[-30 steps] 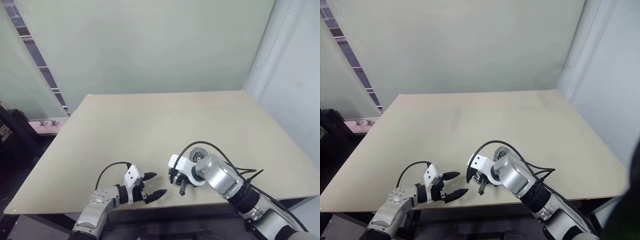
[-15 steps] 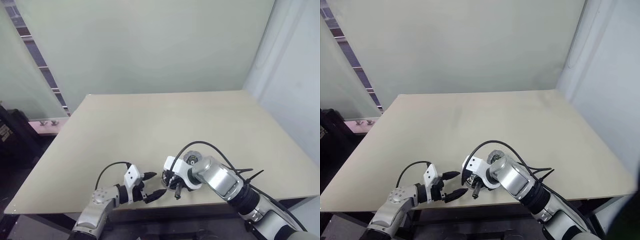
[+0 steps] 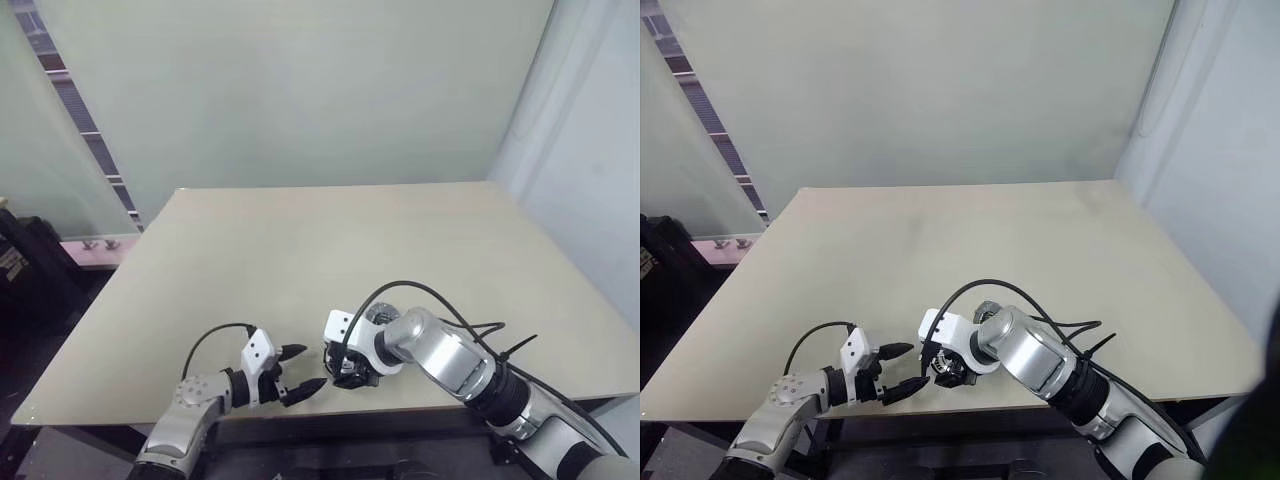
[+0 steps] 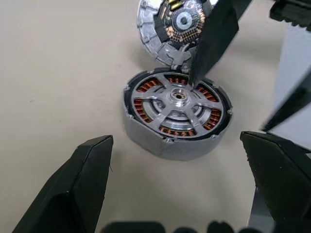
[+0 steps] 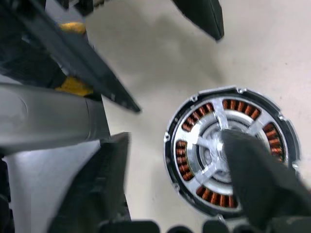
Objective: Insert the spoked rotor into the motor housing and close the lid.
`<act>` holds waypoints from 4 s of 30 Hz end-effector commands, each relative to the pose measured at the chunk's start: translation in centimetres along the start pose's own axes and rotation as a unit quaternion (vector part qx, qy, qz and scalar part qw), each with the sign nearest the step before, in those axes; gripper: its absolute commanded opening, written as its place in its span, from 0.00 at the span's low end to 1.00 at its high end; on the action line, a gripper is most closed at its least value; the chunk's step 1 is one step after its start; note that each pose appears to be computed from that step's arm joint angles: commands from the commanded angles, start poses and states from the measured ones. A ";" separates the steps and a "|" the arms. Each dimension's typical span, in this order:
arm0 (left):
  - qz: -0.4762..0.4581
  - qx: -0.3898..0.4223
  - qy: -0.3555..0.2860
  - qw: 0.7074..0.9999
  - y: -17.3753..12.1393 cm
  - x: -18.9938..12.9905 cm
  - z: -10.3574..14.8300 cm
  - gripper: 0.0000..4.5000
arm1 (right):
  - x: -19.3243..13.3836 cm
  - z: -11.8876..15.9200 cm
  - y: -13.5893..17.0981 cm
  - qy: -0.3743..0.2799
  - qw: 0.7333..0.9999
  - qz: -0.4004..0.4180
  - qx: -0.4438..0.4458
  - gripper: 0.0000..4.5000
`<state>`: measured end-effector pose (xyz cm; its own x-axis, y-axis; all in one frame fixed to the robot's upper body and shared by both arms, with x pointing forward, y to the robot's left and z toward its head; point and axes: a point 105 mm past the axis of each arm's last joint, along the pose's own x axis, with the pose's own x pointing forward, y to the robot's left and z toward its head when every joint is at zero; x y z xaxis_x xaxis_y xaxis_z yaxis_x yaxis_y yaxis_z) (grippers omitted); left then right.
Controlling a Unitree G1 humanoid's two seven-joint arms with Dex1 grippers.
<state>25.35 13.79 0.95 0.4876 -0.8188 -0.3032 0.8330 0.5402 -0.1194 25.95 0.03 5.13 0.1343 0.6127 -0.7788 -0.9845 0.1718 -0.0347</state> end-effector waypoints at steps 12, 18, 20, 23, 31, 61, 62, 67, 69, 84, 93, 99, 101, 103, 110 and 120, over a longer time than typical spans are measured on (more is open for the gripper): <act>0.014 0.014 -0.020 1.000 0.8 -0.4 1.3 1.00 | -6.0 4.0 -4.6 -0.095 0.982 -0.159 -0.022 0.99; 0.018 0.011 -0.028 0.999 0.8 -0.5 1.4 1.00 | -10.9 2.5 -8.9 -0.091 0.953 -0.290 -0.002 0.99; 0.017 0.011 -0.029 0.999 0.8 -0.5 1.4 1.00 | -12.0 1.1 -10.1 -0.069 0.943 -0.327 -0.001 0.99; 0.018 0.012 -0.031 0.999 0.9 -0.6 1.5 1.00 | -13.0 -1.2 -11.4 -0.028 0.930 -0.365 -0.004 0.99; 0.017 0.017 -0.033 0.999 1.1 -0.6 1.9 1.00 | -12.5 -6.6 -12.8 0.038 0.919 -0.392 0.024 0.99; 0.003 0.013 -0.038 0.999 1.2 -1.2 2.8 0.01 | -1.6 -2.6 -4.7 -0.120 0.963 -0.205 0.124 1.00; 0.003 0.013 -0.038 0.999 1.2 -1.2 2.8 0.01 | -1.3 -2.7 -4.6 -0.120 0.964 -0.203 0.125 1.00; 0.003 0.015 -0.038 0.999 1.2 -1.2 2.9 0.01 | -1.0 -2.3 -4.9 -0.141 0.960 -0.200 0.137 1.00; 0.003 0.015 -0.037 0.999 1.2 -1.3 3.0 0.01 | -1.4 -2.0 -5.1 -0.159 0.958 -0.189 0.143 1.00; -0.001 0.021 -0.034 0.999 1.2 -1.3 3.1 0.01 | -2.3 -1.9 -4.7 -0.207 0.977 -0.028 0.049 1.00; -0.005 0.026 -0.029 0.999 1.0 -1.5 3.4 0.01 | -0.3 -2.3 -4.8 -0.179 0.984 -0.005 0.017 1.00; -0.003 0.029 -0.026 0.999 1.0 -1.7 3.5 0.01 | 0.5 -2.4 -4.7 -0.171 0.985 0.003 0.007 1.00; -0.003 0.029 -0.025 0.999 1.0 -1.7 3.4 0.01 | 0.7 -2.6 -4.7 -0.164 0.986 0.003 0.003 1.00; -0.003 0.030 -0.025 0.999 1.0 -1.8 3.5 0.00 | 0.8 -2.7 -4.7 -0.160 0.987 0.001 0.002 0.91; -0.010 0.031 -0.025 0.999 1.0 -1.3 3.6 0.00 | 0.6 -2.6 -4.3 -0.131 0.991 0.012 0.000 0.73; -0.017 0.033 -0.030 0.999 0.9 -0.7 3.8 0.00 | 0.8 -2.1 -4.5 -0.121 0.992 -0.007 0.029 0.73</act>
<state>26.28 14.42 3.56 0.4729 -0.8379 -0.2725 0.8517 0.5140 -0.1025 29.76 -2.14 2.33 0.1461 0.7639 -0.6286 -0.9790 0.2029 0.0191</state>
